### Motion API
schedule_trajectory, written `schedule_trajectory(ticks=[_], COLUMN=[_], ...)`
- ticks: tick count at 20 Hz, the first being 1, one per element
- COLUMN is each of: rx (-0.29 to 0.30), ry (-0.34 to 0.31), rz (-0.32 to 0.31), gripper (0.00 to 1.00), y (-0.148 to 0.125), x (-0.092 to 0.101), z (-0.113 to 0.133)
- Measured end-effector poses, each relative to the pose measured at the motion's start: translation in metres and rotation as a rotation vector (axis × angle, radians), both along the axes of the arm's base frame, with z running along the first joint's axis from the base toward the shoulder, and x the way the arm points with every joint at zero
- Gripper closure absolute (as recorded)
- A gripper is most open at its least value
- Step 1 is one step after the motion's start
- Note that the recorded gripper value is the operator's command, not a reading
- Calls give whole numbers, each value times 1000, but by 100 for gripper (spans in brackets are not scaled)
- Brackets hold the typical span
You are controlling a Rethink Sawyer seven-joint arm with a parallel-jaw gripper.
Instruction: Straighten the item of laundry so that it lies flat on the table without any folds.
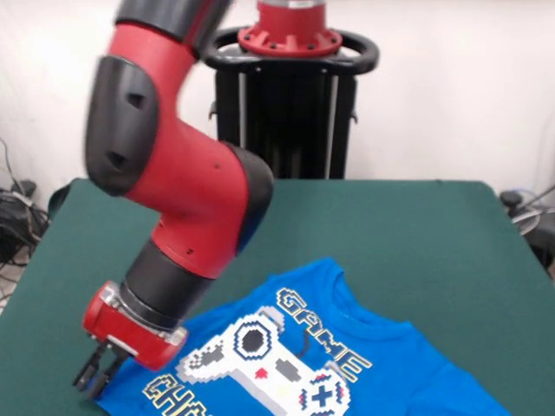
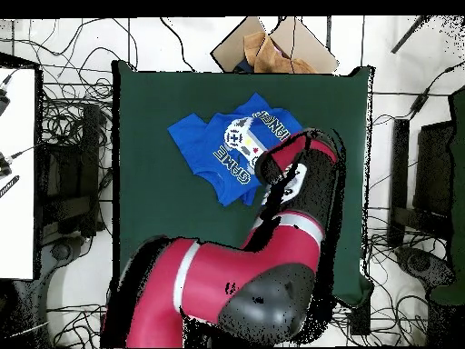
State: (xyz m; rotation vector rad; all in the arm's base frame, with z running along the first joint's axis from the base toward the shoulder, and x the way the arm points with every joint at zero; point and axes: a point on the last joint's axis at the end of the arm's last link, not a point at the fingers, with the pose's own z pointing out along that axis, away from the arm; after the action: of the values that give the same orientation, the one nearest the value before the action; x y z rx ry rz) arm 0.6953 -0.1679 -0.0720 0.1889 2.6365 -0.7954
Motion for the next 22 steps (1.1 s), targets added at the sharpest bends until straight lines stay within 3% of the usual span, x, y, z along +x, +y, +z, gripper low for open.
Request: schedule_trajectory(ticks=[2, 4, 7, 15, 18, 22], rx=[13, 24, 22, 65, 107, 246], ry=[-10, -19, -15, -8, -6, 5], rz=[-34, -114, -179, -329, -377, -472], gripper=[100, 100, 100, 100, 100, 100], y=[-5, -14, -15, 3, 17, 42], x=[1, 3, 5, 18, 24, 27], z=[7, 31, 55, 112, 128, 142])
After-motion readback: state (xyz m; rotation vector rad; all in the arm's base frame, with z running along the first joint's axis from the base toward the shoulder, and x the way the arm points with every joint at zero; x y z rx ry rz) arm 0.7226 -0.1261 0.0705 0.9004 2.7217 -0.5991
